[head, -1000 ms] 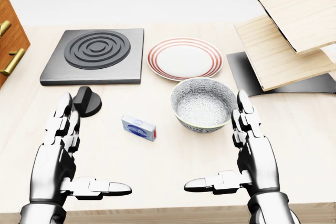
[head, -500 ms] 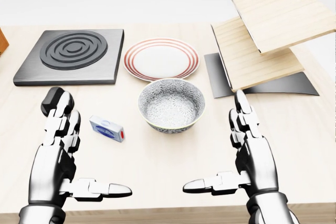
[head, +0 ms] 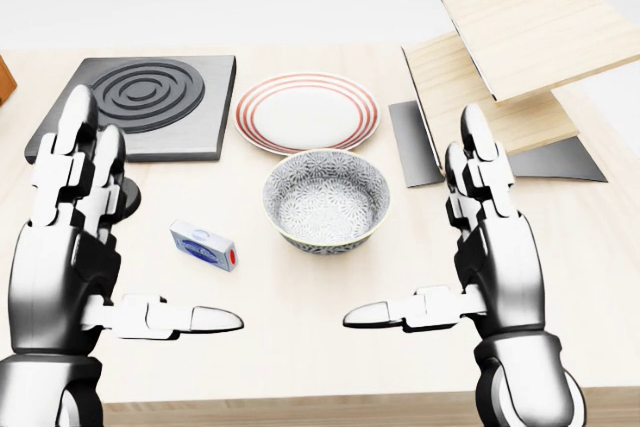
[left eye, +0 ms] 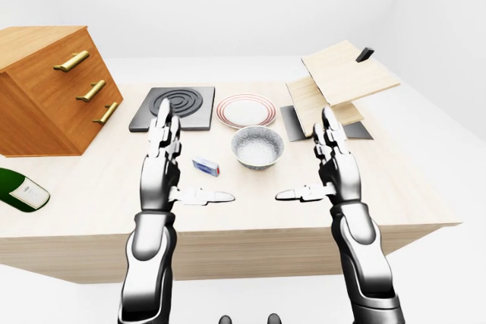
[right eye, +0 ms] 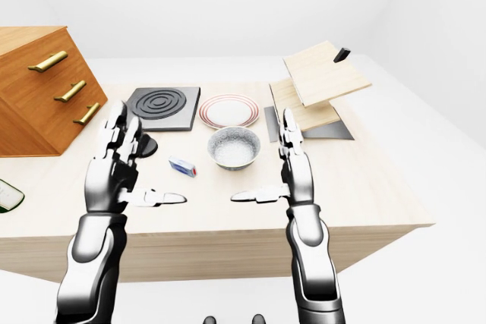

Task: Pick up the cream cheese and put it in the bowl.

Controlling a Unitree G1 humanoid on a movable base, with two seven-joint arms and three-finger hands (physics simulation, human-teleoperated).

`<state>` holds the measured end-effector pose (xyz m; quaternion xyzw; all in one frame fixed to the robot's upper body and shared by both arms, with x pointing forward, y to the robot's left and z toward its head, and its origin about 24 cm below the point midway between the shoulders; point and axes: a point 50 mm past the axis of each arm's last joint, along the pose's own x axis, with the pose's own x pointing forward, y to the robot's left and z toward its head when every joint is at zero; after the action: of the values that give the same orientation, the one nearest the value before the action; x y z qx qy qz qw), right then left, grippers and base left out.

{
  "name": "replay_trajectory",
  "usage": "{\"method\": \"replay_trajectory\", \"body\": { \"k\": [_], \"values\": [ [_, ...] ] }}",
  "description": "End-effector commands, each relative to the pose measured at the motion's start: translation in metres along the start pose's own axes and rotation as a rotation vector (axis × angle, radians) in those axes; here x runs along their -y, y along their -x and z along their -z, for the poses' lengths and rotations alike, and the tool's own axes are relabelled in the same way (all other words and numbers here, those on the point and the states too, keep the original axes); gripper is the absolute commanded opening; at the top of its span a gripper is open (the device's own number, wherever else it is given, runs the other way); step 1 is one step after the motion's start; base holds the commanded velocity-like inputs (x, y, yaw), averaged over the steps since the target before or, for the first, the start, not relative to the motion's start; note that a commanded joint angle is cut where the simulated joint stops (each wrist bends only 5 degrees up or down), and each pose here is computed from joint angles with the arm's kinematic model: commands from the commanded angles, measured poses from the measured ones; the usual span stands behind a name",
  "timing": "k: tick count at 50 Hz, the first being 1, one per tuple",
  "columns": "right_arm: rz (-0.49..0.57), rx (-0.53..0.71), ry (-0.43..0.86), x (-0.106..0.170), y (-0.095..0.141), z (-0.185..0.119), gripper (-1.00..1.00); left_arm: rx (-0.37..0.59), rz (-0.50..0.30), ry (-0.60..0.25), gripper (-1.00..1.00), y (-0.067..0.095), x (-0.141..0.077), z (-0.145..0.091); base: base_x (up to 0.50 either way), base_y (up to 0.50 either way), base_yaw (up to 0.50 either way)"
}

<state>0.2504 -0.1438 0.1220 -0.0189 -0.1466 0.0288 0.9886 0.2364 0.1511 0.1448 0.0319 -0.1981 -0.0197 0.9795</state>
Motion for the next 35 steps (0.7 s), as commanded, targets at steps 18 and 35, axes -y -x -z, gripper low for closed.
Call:
{"method": "replay_trajectory", "body": {
  "k": [18,35],
  "values": [
    [-0.029,0.060,0.020,-0.008,0.010,-0.016,1.00,0.044,0.002,-0.006,1.00,0.005,-0.004,-0.012,0.13,0.00,0.00],
    [-0.026,-0.010,0.032,-0.005,0.017,-0.002,1.00,-0.005,0.026,0.018,1.00,0.014,-0.002,-0.003,0.14,0.00,0.00]
  ]
}}
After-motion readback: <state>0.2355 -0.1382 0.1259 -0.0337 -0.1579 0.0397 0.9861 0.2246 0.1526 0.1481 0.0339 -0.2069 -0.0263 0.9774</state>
